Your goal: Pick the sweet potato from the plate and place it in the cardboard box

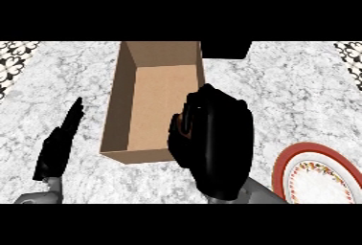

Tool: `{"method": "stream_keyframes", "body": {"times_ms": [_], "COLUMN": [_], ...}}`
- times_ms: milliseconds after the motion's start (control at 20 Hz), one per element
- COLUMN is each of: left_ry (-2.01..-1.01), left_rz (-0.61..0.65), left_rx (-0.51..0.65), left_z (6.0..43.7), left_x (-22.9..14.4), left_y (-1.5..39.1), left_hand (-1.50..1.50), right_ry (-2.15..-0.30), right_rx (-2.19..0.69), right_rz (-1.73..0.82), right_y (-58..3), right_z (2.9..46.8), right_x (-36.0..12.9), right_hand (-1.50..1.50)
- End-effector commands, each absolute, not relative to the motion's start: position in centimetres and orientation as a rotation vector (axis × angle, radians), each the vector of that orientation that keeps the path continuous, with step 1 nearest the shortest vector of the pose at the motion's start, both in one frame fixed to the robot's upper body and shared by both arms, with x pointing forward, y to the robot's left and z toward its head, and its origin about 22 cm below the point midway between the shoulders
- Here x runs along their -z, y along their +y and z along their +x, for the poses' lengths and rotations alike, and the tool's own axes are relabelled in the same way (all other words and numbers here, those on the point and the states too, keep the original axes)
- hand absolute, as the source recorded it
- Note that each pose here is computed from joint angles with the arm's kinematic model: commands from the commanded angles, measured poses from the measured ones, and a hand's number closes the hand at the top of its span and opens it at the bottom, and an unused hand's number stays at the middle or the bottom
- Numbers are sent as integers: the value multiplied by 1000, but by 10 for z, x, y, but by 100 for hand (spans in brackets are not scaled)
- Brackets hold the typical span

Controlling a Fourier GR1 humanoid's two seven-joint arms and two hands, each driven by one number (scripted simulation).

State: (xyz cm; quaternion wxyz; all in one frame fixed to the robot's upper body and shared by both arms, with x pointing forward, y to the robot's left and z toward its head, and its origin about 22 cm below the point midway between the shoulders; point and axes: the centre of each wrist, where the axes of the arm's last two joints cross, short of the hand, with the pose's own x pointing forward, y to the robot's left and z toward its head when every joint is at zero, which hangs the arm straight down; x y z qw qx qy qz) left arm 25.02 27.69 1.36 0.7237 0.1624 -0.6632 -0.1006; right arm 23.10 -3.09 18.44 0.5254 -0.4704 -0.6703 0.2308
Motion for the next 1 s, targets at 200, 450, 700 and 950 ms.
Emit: {"method": "stream_keyframes", "body": {"times_ms": [200,450,700,950], "left_ry": [-1468,-1472,-1471,-1498], "left_rz": [367,341,333,322], "left_rx": [231,258,252,259], "left_z": [252,245,255,258], "left_x": [-6,-8,-15,-17], "left_y": [283,266,275,257], "left_hand": [0,0,0,0], "right_ry": [-1415,-1318,-1201,-1164], "right_rx": [-441,-461,-514,-404], "right_rz": [-1070,-1045,-1041,-986], "right_y": [-13,-12,-9,-21], "right_z": [307,348,371,383], "right_x": [-205,-177,-146,-114], "right_hand": [150,150,150,-150]}}
